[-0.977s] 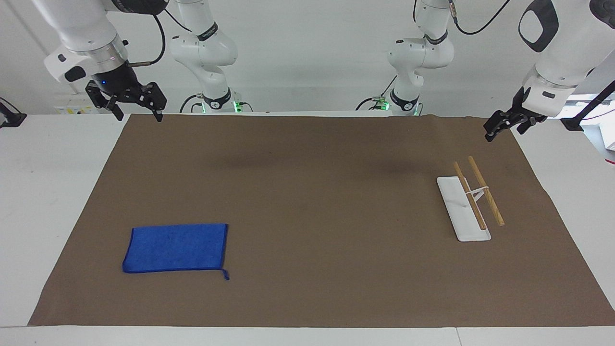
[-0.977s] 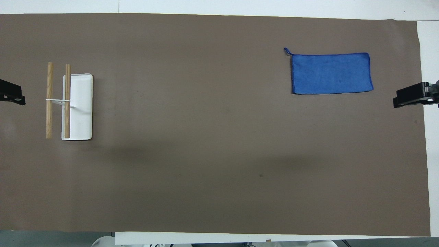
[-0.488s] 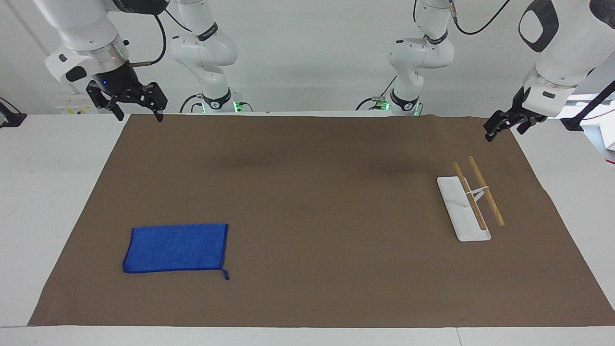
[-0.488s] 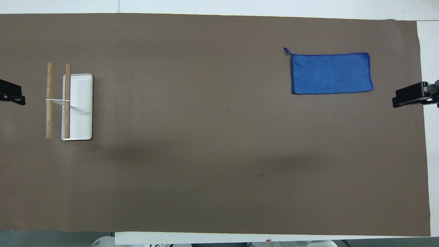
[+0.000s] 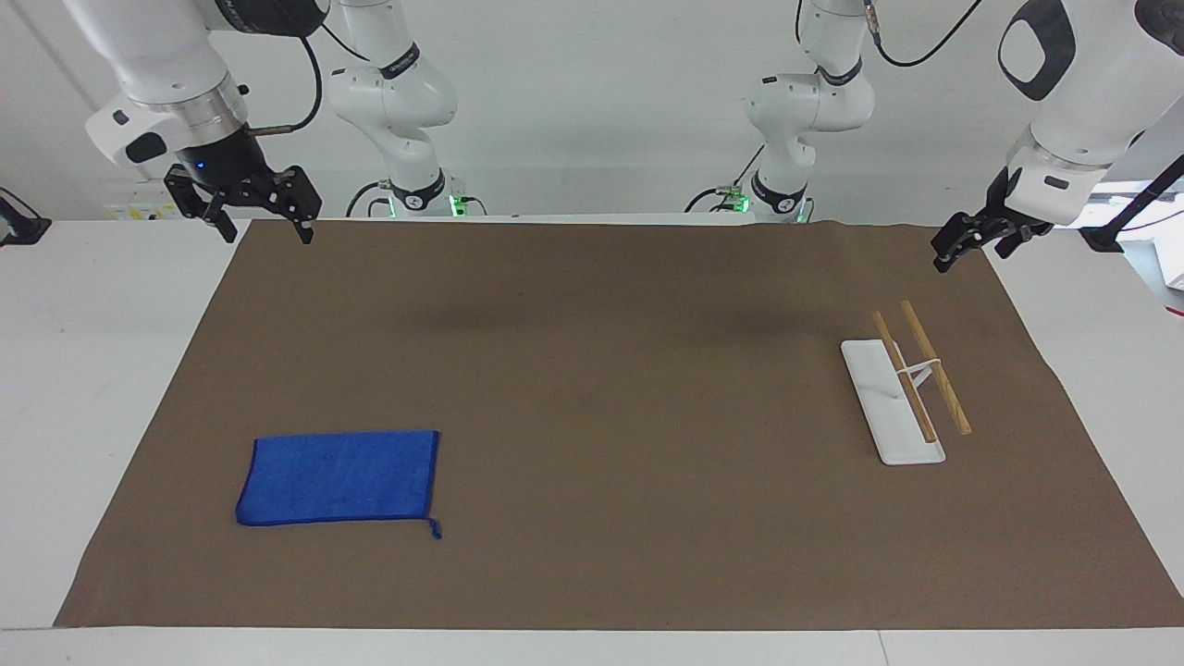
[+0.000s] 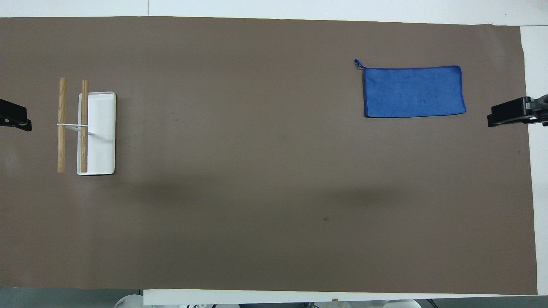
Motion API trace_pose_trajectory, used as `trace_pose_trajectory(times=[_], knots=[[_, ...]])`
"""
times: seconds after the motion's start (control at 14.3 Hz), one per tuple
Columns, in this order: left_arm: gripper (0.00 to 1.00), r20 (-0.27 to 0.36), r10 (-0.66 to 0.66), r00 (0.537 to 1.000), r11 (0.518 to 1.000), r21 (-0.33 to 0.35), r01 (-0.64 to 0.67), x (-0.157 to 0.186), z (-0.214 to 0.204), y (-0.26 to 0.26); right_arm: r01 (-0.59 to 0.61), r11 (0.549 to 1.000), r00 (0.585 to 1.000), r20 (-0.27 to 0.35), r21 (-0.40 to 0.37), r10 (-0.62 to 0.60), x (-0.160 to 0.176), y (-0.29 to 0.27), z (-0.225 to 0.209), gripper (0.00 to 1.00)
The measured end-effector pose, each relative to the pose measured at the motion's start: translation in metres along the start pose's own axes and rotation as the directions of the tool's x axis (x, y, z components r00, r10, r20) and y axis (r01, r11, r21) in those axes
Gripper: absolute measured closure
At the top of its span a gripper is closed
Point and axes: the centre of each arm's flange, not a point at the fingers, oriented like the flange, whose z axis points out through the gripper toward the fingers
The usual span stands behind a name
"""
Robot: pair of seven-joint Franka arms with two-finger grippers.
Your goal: Right arm passes towel to left arm to hang
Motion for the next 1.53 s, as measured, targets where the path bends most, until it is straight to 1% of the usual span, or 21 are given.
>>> trace_pose_trajectory(times=[0.07,0.21,0.42,0.56,0.7,0.84,0.98,1.19,1.33,1.53], knots=[[0.00,0.000,0.000,1.000,1.000,0.000,0.000,0.000,0.000,0.000,0.001,1.000,1.000,-0.012,0.001,-0.001,0.011,0.000,0.013,0.00],[0.00,0.000,0.000,1.000,1.000,0.000,0.000,0.000,0.000,0.000,0.005,1.000,0.999,-0.033,0.006,-0.005,0.044,0.000,0.059,0.00],[0.00,0.001,0.001,1.000,1.000,0.000,-0.001,0.000,0.000,0.000,0.010,1.000,0.999,-0.045,0.019,-0.009,0.097,-0.005,0.154,0.00],[0.00,0.001,0.013,1.000,1.000,0.001,-0.013,-0.001,0.000,0.007,0.006,1.000,0.999,-0.038,0.027,-0.005,0.117,-0.009,0.212,0.00],[0.00,-0.001,0.033,0.999,0.999,0.002,-0.033,-0.003,-0.001,0.018,0.007,0.999,0.999,-0.037,0.032,-0.006,0.121,-0.012,0.250,0.00],[0.00,-0.002,0.044,0.999,0.999,0.003,-0.044,-0.004,-0.002,0.024,0.009,0.999,0.999,-0.042,0.034,-0.007,0.111,-0.014,0.285,0.00],[0.00,-0.002,0.045,0.999,0.999,0.003,-0.045,-0.004,-0.002,0.024,0.010,0.999,0.999,-0.045,0.035,-0.009,0.101,-0.016,0.309,0.00],[0.00,-0.002,0.045,0.999,0.999,0.003,-0.045,-0.004,-0.002,0.024,0.007,0.999,1.000,-0.025,0.035,-0.006,0.092,-0.014,0.324,0.02],[0.00,-0.002,0.044,0.999,0.999,0.003,-0.044,-0.004,-0.002,0.024,0.005,0.999,1.000,-0.011,0.036,-0.004,0.088,-0.012,0.331,0.07],[0.00,-0.001,0.044,0.999,0.999,0.003,-0.044,-0.004,-0.001,0.024,-0.001,0.999,0.999,-0.042,0.037,0.003,0.090,-0.009,0.344,0.08]])
